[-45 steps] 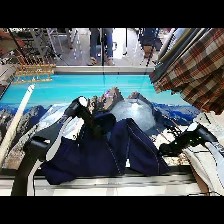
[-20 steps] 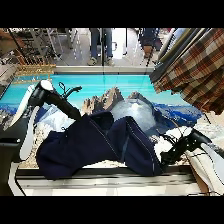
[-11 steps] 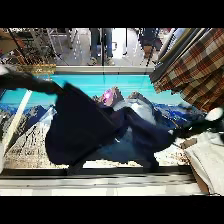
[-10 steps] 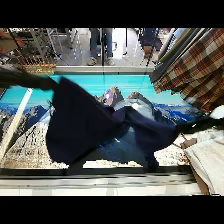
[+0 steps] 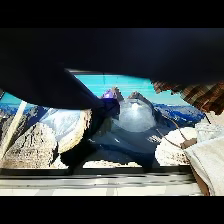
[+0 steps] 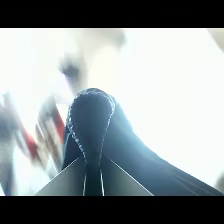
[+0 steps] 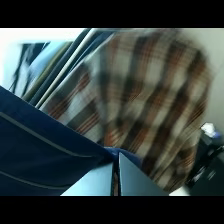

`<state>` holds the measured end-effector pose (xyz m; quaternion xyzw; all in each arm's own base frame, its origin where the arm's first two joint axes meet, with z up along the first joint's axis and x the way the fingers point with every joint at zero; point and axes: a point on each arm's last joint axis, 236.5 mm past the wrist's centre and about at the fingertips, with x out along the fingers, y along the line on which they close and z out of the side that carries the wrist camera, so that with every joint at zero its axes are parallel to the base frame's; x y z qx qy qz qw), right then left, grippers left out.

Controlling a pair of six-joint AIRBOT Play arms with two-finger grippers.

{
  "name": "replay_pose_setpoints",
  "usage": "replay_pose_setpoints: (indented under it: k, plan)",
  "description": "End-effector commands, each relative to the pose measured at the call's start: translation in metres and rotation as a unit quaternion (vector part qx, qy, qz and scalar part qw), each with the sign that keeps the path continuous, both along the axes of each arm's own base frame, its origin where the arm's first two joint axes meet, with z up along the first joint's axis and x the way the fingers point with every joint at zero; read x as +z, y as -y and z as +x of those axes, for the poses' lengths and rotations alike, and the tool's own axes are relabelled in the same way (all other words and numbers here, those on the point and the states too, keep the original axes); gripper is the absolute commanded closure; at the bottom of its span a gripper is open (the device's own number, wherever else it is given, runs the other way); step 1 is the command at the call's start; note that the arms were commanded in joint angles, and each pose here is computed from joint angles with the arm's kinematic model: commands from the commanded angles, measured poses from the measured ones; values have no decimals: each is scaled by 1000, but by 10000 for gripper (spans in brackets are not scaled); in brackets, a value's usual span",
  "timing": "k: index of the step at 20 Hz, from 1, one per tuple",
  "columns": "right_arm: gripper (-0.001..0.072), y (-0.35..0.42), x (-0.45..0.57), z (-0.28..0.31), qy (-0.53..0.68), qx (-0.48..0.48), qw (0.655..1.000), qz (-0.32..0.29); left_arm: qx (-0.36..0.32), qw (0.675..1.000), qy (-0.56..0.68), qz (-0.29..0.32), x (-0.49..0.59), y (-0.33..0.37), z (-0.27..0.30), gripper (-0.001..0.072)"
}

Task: Fold the clothes and pants, and hang the long-sleeved shirts on hangers.

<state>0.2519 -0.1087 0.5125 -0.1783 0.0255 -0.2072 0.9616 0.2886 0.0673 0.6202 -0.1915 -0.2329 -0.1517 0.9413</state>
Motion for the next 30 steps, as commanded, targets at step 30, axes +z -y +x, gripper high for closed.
replay_pose_setpoints:
  k: [30]
  plan:
    - [707,-75,-451,272,-302,139,890,312,208,888,-343,-226,-441,-219,209,696]
